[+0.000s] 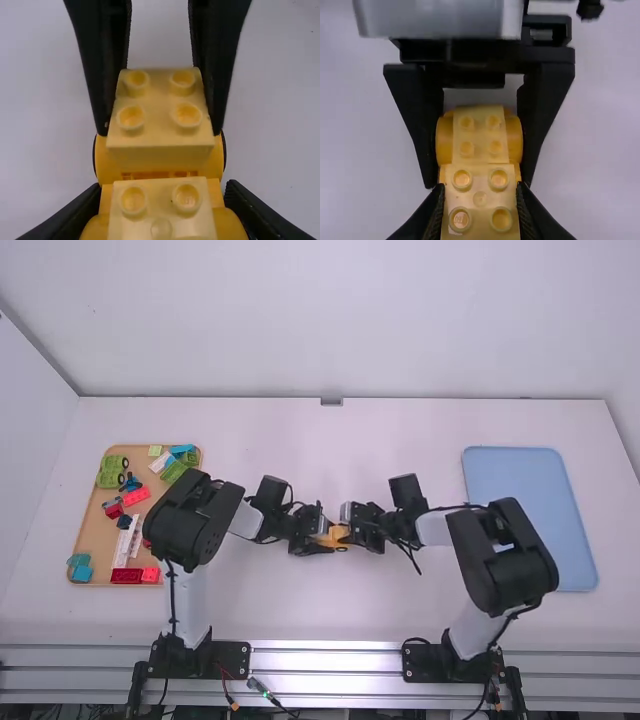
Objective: Assemble lego blocks to make yellow taxi
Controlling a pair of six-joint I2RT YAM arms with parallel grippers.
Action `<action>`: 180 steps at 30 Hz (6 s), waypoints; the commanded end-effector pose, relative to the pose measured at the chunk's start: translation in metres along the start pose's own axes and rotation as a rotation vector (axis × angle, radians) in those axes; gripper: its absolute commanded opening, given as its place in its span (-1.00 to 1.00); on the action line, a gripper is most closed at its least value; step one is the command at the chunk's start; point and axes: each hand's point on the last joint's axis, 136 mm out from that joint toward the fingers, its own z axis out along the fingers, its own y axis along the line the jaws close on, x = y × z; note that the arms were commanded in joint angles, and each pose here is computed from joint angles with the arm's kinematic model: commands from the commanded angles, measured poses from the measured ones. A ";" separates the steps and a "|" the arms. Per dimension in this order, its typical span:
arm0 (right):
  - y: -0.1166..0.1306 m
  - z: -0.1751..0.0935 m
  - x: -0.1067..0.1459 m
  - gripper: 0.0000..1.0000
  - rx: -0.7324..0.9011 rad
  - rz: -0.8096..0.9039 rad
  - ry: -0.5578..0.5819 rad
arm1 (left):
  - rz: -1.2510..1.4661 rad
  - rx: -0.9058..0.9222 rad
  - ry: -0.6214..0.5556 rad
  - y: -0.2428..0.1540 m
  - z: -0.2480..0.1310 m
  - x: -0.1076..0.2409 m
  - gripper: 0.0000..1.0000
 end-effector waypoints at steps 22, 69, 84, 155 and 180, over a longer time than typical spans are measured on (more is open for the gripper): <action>0.003 0.007 -0.002 -1.00 -0.016 -0.036 0.007 | -0.001 -0.001 0.018 -0.002 -0.001 0.007 -0.10; -0.005 0.017 -0.011 -1.00 -0.042 -0.003 -0.045 | 0.006 0.016 -0.017 -0.005 -0.001 0.001 -0.24; 0.002 0.018 -0.016 -1.00 -0.029 -0.036 0.038 | 0.006 -0.001 0.009 -0.002 -0.001 0.005 -0.30; 0.010 0.013 0.005 -1.00 -0.124 0.088 -0.103 | -0.010 -0.013 0.024 0.001 -0.001 0.007 -0.35; 0.002 0.013 0.048 -1.00 -0.036 0.188 0.136 | -0.010 -0.017 0.021 0.004 -0.001 0.005 -0.44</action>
